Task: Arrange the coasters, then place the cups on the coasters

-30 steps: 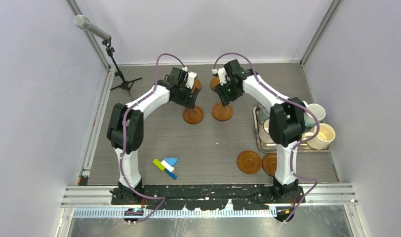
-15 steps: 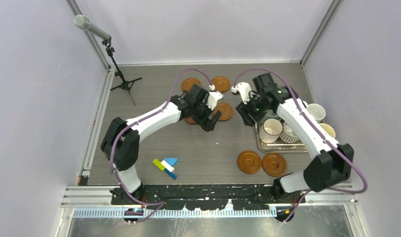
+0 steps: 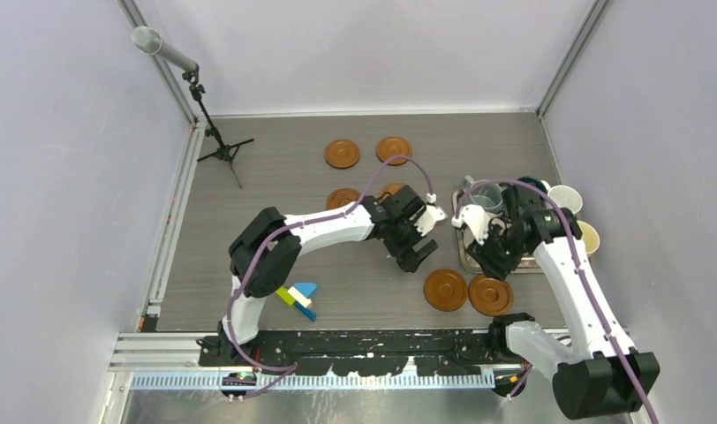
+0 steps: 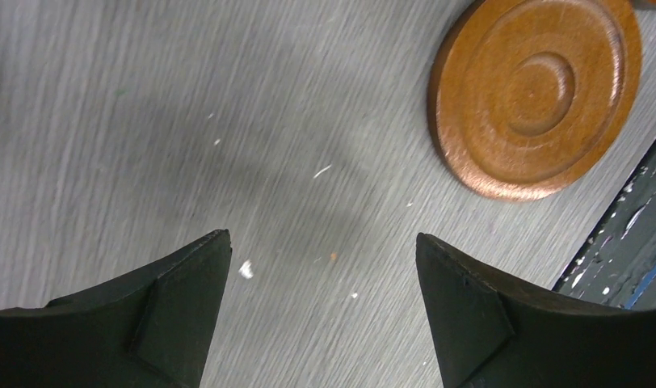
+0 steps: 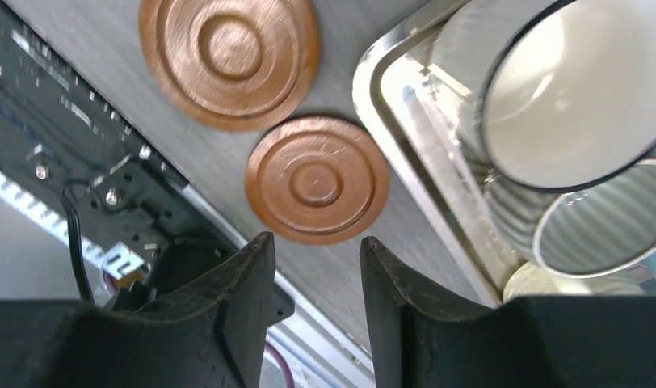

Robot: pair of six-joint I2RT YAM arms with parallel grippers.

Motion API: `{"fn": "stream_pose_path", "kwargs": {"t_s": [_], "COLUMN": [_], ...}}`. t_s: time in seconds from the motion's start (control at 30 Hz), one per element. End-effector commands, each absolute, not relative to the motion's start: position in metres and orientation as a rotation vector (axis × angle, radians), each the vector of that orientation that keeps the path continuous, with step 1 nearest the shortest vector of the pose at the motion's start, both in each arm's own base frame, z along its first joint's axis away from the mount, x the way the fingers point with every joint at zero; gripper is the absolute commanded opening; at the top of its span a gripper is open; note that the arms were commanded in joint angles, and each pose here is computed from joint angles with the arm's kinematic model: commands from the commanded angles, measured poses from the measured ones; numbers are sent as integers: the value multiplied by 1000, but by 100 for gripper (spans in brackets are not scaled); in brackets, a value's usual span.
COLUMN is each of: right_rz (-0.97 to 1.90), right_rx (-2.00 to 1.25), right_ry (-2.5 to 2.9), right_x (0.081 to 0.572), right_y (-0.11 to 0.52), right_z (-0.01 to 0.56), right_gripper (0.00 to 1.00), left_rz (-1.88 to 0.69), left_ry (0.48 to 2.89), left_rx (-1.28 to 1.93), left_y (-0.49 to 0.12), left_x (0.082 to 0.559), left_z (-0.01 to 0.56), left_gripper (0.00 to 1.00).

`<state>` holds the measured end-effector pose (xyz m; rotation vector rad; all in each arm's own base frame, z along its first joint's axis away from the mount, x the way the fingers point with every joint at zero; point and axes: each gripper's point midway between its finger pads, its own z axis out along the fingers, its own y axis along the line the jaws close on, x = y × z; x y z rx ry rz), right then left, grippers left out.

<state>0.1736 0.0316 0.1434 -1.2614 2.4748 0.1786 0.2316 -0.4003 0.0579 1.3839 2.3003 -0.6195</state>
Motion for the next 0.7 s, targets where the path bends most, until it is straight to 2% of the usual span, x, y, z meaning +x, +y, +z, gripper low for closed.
{"fn": "stream_pose_path", "kwargs": {"t_s": [0.0, 0.23, 0.43, 0.67], "right_rz": [180, 221, 220, 205], "right_rx": [-1411, -1456, -1420, -1365], "right_ry": [2455, 2481, 2454, 2334], "right_x": [143, 120, 113, 114], "right_y": [24, 22, 25, 34], "right_z": [133, 114, 114, 133], "right_gripper": [47, 36, 27, 24], "left_rz": [-723, -712, -776, -744], "left_ry": [2216, 2224, 2232, 2202], "left_rx": [1347, 1345, 1309, 1334], "left_y": [-441, -465, -479, -496], "left_x": [231, 220, 208, 199], "left_z": [80, 62, 54, 45], "left_gripper": [87, 86, 81, 80]}}
